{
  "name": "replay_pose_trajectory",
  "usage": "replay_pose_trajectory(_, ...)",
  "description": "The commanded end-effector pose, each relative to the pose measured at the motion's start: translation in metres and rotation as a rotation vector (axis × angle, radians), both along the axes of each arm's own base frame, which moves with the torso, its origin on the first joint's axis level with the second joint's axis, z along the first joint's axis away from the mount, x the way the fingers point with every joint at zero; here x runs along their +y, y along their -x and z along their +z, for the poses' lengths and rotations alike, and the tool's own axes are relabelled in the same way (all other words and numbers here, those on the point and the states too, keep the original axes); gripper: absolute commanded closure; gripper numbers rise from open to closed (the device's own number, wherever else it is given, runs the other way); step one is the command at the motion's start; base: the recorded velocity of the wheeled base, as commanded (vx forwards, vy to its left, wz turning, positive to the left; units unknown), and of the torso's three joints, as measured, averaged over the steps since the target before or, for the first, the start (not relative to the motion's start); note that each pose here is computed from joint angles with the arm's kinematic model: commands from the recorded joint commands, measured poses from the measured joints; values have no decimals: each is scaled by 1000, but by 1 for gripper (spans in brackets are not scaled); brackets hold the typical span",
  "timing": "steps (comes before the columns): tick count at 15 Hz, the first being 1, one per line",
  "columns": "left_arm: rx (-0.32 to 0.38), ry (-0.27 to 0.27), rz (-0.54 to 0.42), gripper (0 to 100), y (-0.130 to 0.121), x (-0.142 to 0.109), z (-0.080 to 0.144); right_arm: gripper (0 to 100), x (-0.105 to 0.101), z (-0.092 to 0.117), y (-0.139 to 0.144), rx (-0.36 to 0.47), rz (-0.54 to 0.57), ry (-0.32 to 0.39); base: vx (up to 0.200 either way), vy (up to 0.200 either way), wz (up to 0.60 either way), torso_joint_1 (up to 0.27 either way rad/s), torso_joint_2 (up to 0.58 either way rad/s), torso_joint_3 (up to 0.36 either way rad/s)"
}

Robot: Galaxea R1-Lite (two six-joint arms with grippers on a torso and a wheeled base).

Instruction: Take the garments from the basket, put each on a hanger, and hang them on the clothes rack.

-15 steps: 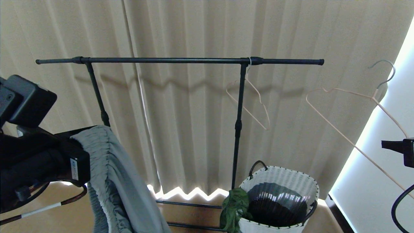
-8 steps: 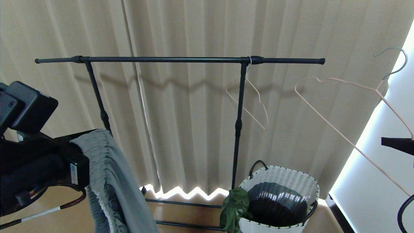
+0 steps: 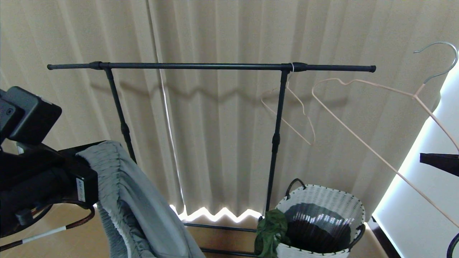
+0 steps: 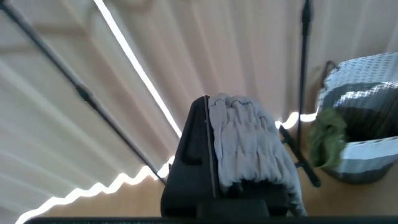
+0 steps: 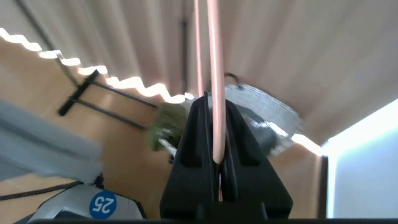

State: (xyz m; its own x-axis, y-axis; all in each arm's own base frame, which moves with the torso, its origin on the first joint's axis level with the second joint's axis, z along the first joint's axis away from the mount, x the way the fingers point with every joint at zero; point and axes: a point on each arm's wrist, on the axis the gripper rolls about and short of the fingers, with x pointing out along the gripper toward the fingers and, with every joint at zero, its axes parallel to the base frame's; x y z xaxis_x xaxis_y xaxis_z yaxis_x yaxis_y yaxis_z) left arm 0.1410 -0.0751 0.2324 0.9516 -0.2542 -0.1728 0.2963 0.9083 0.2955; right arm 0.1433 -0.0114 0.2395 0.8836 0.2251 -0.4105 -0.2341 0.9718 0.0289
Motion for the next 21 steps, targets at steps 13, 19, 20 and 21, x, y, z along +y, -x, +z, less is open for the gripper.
replay_pose_trajectory(13,6,-10,-3,100,0,0,-3,100,10,-4,3,7,66,2,0,169,0,-1,2,3)
replay_pose_trajectory(19,13,-14,-6,100,0,0,-5,100,15,-14,4,43,103,4,0,0,0,0,0,0)
replay_pose_trajectory(20,18,-17,-7,100,-1,-1,-6,100,18,-16,4,52,121,3,0,0,0,0,0,0)
replay_pose_trajectory(21,30,-25,-5,100,-4,-3,-8,100,21,-18,4,61,139,3,0,0,0,0,0,0)
